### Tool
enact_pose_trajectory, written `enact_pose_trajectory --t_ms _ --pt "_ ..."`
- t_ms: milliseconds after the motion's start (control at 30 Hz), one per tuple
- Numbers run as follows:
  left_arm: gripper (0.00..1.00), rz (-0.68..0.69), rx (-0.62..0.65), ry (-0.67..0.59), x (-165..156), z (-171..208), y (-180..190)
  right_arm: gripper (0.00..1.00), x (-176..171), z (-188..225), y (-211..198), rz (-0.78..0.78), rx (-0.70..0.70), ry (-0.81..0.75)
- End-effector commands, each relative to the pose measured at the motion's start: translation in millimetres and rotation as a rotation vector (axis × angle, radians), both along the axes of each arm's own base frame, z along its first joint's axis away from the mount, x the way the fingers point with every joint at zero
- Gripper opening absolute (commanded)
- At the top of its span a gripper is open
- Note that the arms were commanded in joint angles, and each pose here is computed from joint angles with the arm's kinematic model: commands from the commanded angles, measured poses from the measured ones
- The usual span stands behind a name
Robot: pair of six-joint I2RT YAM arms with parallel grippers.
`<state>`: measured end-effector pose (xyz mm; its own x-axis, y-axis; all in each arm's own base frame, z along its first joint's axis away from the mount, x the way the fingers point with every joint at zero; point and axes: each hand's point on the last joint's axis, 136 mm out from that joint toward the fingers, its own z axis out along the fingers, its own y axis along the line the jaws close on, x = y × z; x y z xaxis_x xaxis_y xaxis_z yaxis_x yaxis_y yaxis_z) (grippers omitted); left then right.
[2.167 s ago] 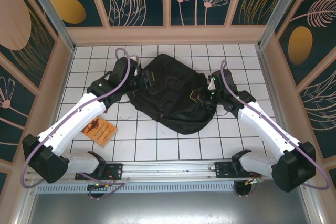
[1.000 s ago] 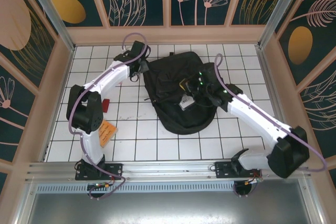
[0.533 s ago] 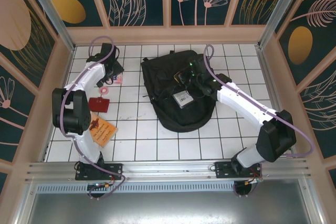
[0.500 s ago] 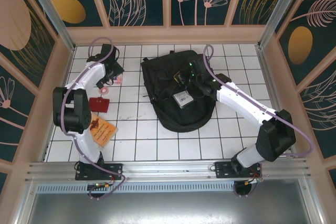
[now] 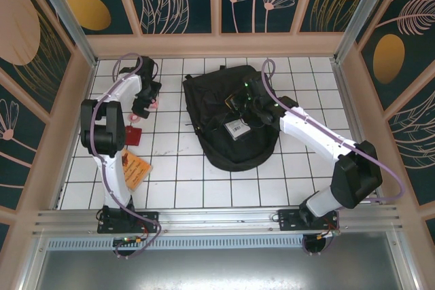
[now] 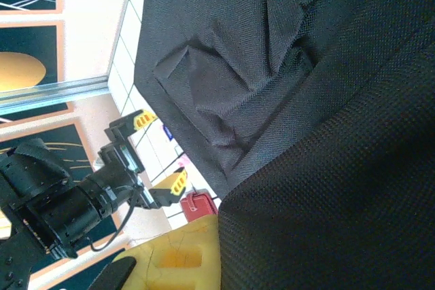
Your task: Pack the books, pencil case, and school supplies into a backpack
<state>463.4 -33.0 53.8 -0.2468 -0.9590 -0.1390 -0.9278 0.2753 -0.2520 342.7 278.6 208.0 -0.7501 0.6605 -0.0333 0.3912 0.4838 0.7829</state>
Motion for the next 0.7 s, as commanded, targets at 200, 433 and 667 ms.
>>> enact_pose_trajectory --t_ms 200,433,667 --pt "0.99 0.14 -0.083 -0.012 22.9 -21.2 0.2 0.0 -0.4 -4.4 -5.9 0.002 -0.02 -0.026" --pt "0.93 0.169 -0.093 0.007 28.6 -36.1 4.7 0.0 -3.2 -10.4 -7.1 0.0 -0.025 -0.012" --pt "0.69 0.161 -0.091 0.054 28.1 -50.6 8.4 0.0 -2.9 -14.2 -9.5 -0.017 -0.051 -0.004"
